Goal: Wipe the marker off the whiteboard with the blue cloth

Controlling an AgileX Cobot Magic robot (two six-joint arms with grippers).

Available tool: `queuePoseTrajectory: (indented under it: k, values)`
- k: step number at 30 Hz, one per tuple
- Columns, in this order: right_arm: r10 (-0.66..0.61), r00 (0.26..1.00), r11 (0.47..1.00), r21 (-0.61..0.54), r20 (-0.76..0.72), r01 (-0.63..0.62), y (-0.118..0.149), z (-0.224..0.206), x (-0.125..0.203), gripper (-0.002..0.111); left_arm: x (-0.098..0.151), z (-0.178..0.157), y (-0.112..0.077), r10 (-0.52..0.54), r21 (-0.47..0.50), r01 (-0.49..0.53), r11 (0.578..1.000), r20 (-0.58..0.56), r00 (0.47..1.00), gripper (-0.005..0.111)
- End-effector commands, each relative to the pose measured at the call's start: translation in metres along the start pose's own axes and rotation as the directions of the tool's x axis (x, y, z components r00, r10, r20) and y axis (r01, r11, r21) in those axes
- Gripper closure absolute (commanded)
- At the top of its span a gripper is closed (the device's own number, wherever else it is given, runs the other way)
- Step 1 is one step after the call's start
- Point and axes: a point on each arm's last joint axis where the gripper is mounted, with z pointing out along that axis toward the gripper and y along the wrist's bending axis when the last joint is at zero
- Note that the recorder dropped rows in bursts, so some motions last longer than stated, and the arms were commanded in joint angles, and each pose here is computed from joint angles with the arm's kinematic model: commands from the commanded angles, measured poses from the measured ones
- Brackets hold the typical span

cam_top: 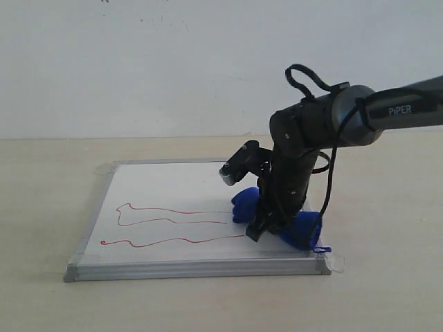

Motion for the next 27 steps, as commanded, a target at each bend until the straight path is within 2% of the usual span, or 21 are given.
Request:
queuePoseTrajectory:
  k: [1,4,6,8,14,20,27]
  values:
    - [0.019,0.990,0.991,0.135,-0.142,0.000,-0.012,0.008,0.016,0.108,0.000,0.000,0.000,-0.009,0.004,0.009,1.000,0.008,1.000,0.103]
    - [-0.015,0.999,0.995,0.094,-0.029,0.018,0.003,0.008,0.000,0.108,0.000,0.000,0.000,-0.009,0.004,0.009,1.000,0.008,1.000,0.103]
    - [0.014,0.994,0.995,0.101,0.111,-0.025,0.003,0.007,-0.012,0.108,0.000,0.000,0.000,-0.009,0.004,0.009,1.000,0.008,1.000,0.103]
    - [0.021,0.981,0.990,0.135,0.194,-0.048,-0.003,0.003,-0.021,0.108,0.000,0.000,0.000,-0.009,0.004,0.009,1.000,0.008,1.000,0.103]
    - [0.038,0.946,0.977,0.186,0.323,-0.102,-0.025,-0.029,-0.053,0.108,0.000,0.000,0.000,-0.009,0.004,0.009,1.000,0.008,1.000,0.103]
    - [0.072,0.950,0.969,0.205,0.305,-0.140,-0.048,-0.023,-0.060,0.108,0.000,0.000,0.000,-0.009,0.004,0.009,1.000,0.008,1.000,0.103]
    - [0.028,0.973,0.978,0.196,0.228,-0.074,-0.045,0.014,-0.059,0.108,0.000,0.000,0.000,-0.009,0.004,0.009,1.000,0.008,1.000,0.103]
